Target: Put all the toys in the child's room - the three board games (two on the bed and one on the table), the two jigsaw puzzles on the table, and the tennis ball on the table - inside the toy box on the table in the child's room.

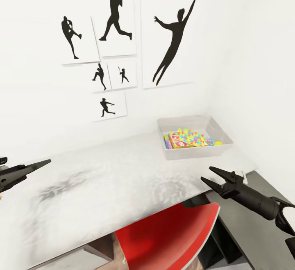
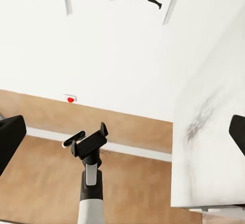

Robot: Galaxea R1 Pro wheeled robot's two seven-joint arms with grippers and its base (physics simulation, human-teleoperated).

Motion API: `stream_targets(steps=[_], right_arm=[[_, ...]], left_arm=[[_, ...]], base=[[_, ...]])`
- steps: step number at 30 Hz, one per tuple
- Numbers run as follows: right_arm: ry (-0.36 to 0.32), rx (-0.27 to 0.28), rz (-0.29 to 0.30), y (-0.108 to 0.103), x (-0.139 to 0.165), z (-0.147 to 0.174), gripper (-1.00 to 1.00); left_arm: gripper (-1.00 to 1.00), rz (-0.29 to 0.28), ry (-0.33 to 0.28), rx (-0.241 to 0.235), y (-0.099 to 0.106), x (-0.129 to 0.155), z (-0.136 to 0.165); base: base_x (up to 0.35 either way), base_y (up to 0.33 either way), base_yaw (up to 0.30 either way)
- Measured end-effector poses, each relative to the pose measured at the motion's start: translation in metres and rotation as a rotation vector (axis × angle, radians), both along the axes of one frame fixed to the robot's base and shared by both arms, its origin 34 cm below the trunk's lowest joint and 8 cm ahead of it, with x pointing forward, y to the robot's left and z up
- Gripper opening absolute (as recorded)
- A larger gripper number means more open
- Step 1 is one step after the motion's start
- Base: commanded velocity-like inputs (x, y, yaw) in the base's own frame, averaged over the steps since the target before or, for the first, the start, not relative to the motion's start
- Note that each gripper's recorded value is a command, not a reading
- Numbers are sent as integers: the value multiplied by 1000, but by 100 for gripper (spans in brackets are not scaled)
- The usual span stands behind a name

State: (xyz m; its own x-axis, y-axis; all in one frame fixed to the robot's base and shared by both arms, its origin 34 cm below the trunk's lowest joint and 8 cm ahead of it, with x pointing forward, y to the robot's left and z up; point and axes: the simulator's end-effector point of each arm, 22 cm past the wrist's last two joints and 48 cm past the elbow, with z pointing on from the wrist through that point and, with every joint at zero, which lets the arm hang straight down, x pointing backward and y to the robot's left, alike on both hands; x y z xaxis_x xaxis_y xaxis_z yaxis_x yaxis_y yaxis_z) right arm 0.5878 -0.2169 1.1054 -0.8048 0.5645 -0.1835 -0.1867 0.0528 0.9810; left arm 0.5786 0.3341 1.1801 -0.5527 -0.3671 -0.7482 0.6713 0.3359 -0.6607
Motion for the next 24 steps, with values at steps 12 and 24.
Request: stream_targets(steps=[12, 24], right_arm=[[-20, 0, 0, 0, -2, 10, 100], [-40, 0, 0, 0, -4, 19, 100]], left_arm=[[100, 0, -20, 0, 0, -4, 9], [100, 1, -41, 0, 1, -7, 19]], base=[[0, 0, -77], [0, 0, -76]])
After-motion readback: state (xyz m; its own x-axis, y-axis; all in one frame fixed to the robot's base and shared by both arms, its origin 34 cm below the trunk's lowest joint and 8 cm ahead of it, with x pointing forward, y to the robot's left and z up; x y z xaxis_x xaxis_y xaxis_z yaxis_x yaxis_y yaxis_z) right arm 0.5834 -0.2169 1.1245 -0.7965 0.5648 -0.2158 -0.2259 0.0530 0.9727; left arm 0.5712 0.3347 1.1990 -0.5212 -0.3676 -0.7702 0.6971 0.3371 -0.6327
